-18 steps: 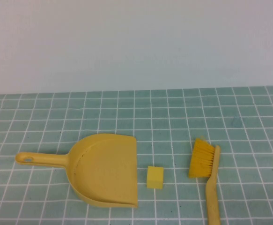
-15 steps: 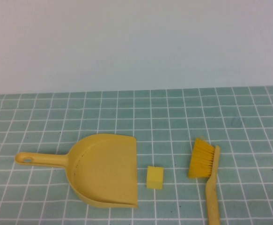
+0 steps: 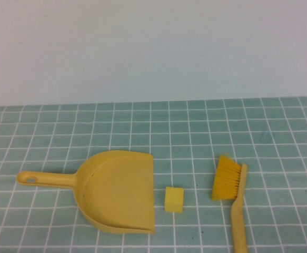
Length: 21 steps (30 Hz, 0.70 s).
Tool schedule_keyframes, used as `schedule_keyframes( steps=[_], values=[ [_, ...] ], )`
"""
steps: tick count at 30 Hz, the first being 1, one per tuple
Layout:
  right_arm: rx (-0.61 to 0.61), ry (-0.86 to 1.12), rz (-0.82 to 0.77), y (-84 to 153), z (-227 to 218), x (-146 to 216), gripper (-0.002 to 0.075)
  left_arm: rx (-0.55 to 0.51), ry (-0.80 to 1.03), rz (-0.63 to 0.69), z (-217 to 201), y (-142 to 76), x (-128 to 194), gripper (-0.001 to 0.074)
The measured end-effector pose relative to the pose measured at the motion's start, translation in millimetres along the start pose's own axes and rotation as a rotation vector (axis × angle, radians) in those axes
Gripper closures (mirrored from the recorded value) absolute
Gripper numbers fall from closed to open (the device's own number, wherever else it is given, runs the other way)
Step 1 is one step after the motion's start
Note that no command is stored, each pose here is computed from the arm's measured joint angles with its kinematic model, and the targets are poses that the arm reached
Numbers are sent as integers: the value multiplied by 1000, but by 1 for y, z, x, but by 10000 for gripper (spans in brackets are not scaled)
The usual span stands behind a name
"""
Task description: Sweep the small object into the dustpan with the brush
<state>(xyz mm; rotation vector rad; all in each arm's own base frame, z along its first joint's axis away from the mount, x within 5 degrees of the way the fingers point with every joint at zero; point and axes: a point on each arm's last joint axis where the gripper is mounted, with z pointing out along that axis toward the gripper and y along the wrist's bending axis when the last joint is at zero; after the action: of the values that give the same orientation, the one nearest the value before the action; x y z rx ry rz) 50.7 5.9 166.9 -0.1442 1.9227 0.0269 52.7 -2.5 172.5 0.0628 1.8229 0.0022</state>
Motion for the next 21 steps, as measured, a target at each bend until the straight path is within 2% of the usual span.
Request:
schedule_keyframes(
  steps=[12, 21],
  values=[
    [0, 0, 0, 0, 0, 0, 727, 45, 0, 7, 0, -2, 0, 735],
    [0, 0, 0, 0, 0, 0, 727, 59, 0, -61, 0, -4, 0, 735]
  ],
)
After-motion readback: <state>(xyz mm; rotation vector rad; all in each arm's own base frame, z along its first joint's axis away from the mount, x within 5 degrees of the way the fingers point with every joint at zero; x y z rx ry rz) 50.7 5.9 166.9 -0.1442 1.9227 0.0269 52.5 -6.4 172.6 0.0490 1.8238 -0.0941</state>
